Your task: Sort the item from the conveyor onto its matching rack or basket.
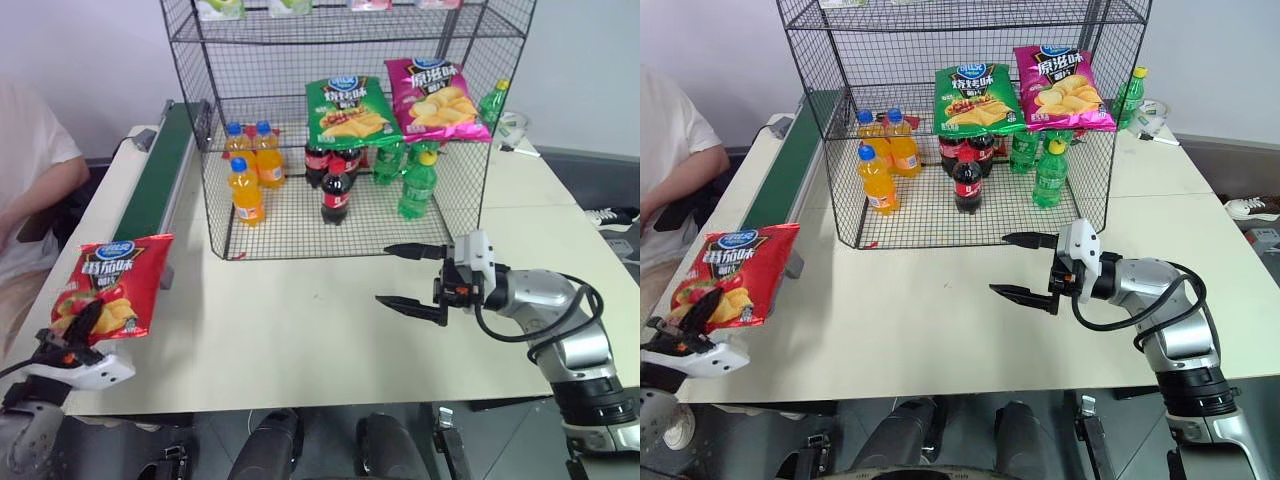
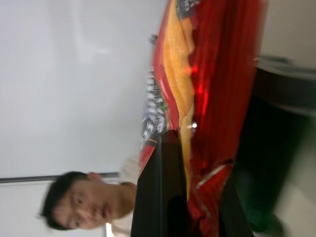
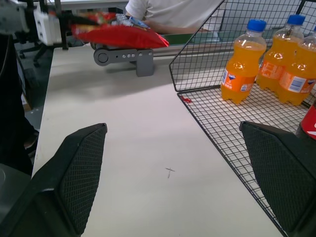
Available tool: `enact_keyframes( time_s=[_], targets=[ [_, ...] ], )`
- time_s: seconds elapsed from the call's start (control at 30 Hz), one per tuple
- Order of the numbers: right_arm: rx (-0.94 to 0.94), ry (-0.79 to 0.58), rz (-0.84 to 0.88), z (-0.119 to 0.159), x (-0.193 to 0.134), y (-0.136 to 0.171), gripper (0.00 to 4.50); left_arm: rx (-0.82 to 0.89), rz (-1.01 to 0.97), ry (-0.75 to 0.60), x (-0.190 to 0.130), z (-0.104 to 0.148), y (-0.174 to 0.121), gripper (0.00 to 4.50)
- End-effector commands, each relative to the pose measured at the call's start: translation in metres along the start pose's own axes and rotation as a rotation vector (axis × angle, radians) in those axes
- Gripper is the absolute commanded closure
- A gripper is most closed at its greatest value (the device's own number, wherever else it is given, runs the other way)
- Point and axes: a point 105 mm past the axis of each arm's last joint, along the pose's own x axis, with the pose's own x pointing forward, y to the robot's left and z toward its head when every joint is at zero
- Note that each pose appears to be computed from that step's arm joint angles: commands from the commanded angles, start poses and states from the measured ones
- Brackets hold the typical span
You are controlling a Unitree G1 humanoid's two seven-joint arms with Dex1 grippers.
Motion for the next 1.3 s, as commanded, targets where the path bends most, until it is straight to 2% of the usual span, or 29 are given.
enact_keyframes(
  time_s=[0.03, 0.2, 0.33, 0.47, 0.57, 1.0, 1.13, 1.3],
  targets=[
    [-0.057, -0.034, -0.020, 0.011, -0.001, -0.002, 0.00, 0.022, 0.106, -0.046, 0.013, 0.011, 0.040, 4.48],
    [-0.095, -0.047, -0.075, 0.013, -0.003, -0.010, 0.00, 0.038, 0.196, -0.169, 0.032, 0.041, 0.076, 4.48],
    [-0.131, -0.112, -0.158, 0.025, -0.007, -0.021, 0.00, 0.027, 0.246, -0.293, 0.043, 0.069, 0.100, 4.48],
    [-0.146, -0.165, -0.241, 0.032, -0.010, -0.027, 0.00, 0.029, 0.313, -0.365, 0.059, 0.089, 0.118, 4.48],
    [-0.159, -0.200, -0.290, 0.037, -0.006, -0.031, 0.00, 0.004, 0.352, -0.466, 0.079, 0.116, 0.128, 4.48],
    [-0.196, -0.252, -0.383, 0.043, 0.011, -0.032, 0.00, -0.067, 0.544, -0.434, 0.182, 0.146, 0.142, 4.48],
    [-0.200, -0.248, -0.399, 0.044, 0.010, -0.035, 0.00, -0.047, 0.538, -0.442, 0.206, 0.158, 0.134, 4.48],
    [-0.201, -0.246, -0.403, 0.044, 0.012, -0.034, 0.00, -0.003, 0.530, -0.361, 0.229, 0.147, 0.126, 4.48]
  ],
)
